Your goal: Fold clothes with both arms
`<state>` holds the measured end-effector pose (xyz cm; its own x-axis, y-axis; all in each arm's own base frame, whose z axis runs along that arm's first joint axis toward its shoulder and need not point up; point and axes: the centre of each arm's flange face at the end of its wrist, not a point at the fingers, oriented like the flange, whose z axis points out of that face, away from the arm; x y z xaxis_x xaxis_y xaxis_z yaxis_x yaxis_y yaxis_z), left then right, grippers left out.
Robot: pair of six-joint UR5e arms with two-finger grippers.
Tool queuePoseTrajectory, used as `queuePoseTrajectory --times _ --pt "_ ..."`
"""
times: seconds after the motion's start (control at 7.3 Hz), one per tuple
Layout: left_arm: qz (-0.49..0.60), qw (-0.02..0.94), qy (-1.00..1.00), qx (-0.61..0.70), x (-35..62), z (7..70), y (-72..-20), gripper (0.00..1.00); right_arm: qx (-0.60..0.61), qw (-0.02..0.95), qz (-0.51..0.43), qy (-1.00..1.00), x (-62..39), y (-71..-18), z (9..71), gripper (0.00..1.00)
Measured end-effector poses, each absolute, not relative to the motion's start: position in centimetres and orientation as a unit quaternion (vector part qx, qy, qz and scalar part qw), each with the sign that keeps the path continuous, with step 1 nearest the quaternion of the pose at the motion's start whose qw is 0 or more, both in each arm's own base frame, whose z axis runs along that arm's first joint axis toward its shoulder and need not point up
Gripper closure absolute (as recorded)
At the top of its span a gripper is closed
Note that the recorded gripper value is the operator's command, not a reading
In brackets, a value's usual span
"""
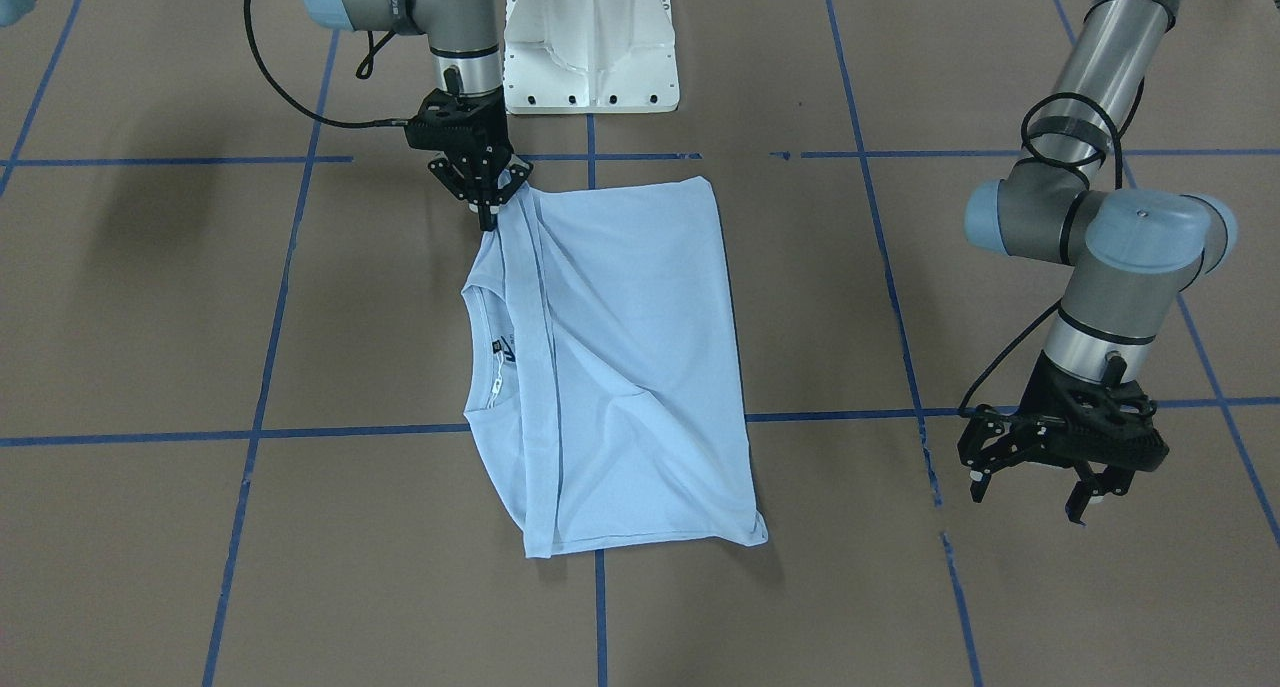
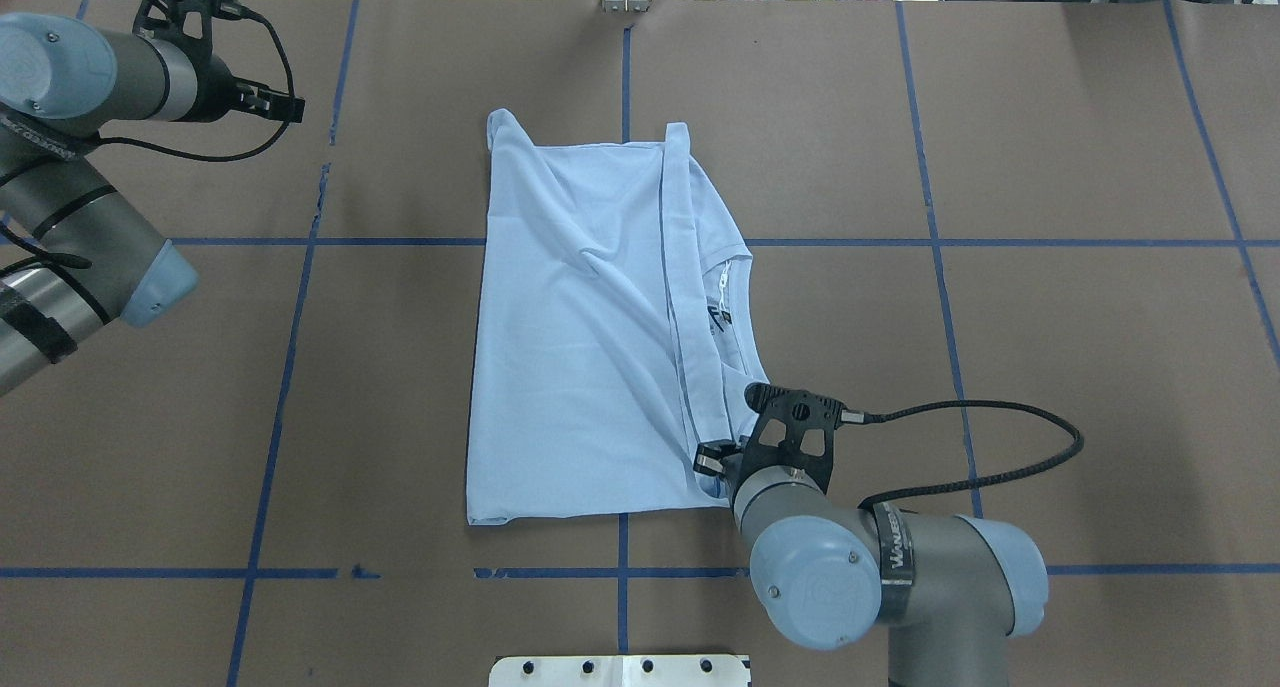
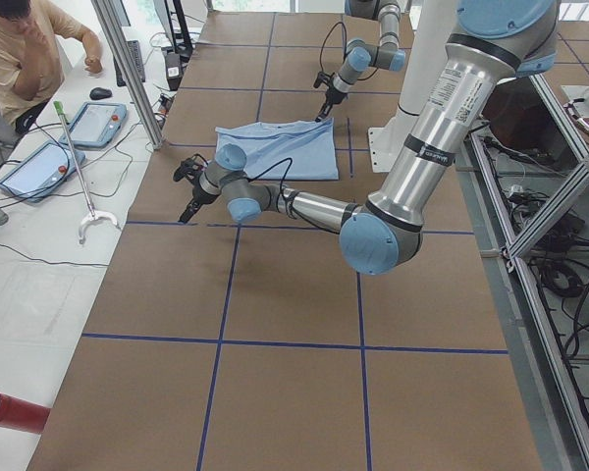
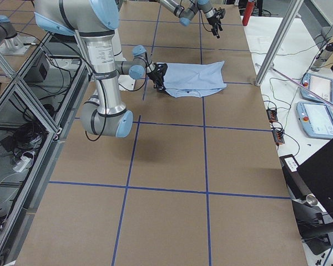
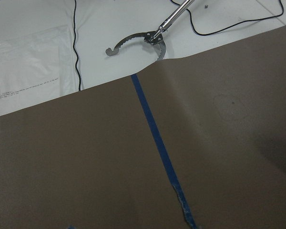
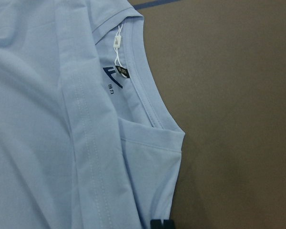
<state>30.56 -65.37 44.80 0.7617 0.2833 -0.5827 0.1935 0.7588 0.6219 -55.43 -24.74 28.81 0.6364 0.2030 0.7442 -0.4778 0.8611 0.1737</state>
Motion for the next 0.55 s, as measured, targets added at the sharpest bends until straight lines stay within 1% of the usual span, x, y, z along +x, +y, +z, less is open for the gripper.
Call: queuePoseTrajectory --times 0.27,0.55 --pt "0.026 0.872 0.345 0.347 30.6 44.7 -65.3 0.0 0.183 0.887 0.187 -0.381 -55.5 -23.0 28.3 0.0" --pt "0.026 0.871 0.346 0.347 30.6 44.6 -65.3 0.0 0.201 0.889 0.138 -0.386 -54.4 -23.3 26.7 0.0"
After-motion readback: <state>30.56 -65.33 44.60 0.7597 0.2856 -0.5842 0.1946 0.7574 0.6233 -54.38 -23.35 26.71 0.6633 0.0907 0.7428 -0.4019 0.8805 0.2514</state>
